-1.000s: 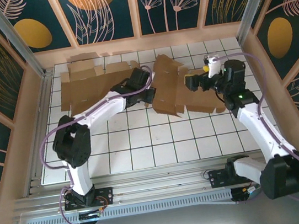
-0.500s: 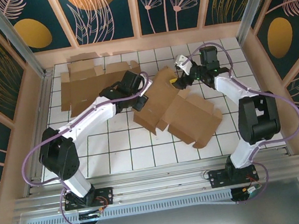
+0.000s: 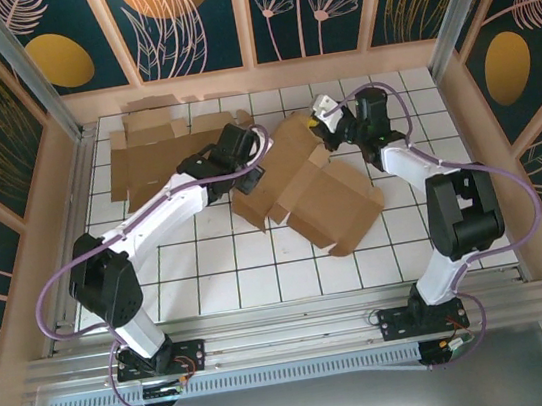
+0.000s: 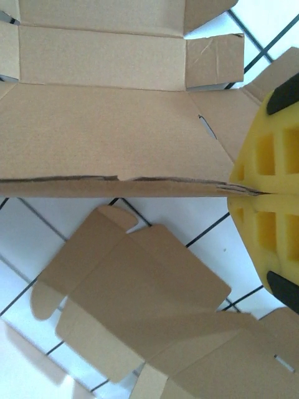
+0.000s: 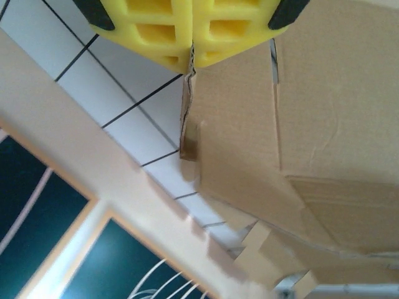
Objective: Fold the paper box
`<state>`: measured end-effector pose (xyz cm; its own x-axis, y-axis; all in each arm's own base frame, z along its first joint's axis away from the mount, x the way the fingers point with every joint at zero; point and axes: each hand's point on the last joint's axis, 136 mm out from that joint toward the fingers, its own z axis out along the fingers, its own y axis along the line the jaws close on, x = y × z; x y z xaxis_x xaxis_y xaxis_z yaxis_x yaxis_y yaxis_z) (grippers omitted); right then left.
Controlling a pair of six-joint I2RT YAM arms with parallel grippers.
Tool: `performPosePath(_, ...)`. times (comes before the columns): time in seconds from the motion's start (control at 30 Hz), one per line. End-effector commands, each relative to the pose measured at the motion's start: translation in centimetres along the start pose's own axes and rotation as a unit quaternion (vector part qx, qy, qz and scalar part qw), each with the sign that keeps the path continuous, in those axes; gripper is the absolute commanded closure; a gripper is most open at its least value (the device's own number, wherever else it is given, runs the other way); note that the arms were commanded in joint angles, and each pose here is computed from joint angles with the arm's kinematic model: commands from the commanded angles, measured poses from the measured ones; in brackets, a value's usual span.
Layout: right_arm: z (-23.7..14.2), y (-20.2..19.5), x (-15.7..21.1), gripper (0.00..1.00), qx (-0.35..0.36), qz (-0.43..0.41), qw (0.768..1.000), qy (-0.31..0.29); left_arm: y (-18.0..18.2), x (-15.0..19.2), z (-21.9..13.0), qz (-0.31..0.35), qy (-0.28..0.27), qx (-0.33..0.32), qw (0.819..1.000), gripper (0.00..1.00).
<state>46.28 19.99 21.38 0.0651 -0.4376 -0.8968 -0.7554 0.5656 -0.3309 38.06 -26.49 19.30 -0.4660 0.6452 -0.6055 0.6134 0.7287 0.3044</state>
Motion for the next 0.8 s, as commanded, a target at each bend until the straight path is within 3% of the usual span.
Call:
performPosePath(0.0, -1.5, -0.7, -4.4, 1.0, 0.044, 0.008, 0.996, -0.082, 3.1, -5.5, -4.7, -0.018, -0.116, -0.05, 0.992, 0.78)
performPosePath(0.07, -2.6, -0.8, -5.3, 1.0, 0.065, -0.003, 0.991, -0.115, 3.8, -6.4, -6.6, -0.033, -0.147, -0.056, 0.987, 0.6)
performPosePath(0.17, -4.1, -1.4, -6.0, 1.0, 0.107, -0.012, 0.982, -0.154, 5.2, -7.5, -9.7, -0.073, -0.184, -0.053, 0.979, 0.48)
performPosePath(0.37, -5.3, -2.5, -4.9, 1.0, 0.18, 0.106, 0.961, -0.184, 9.5, -6.8, -12.6, -0.22, -0.188, -0.044, 0.956, 0.46)
performPosePath(0.53, -5.8, -4.6, -2.0, 1.0, 0.261, 0.243, 0.926, -0.127, 9.2, -3.2, -10.8, -0.359, -0.145, -0.03, 0.921, 0.45)
performPosePath(0.7, -7.4, -4.0, -0.2, 1.0, 0.293, 0.313, 0.898, -0.099, 5.8, -3.0, -8.4, -0.375, -0.133, 0.054, 0.916, 0.43)
performPosePath(0.77, -8.7, -4.2, 0.7, 1.0, 0.321, 0.317, 0.889, -0.076, 5.0, -3.7, -7.7, -0.342, -0.141, 0.077, 0.926, 0.41)
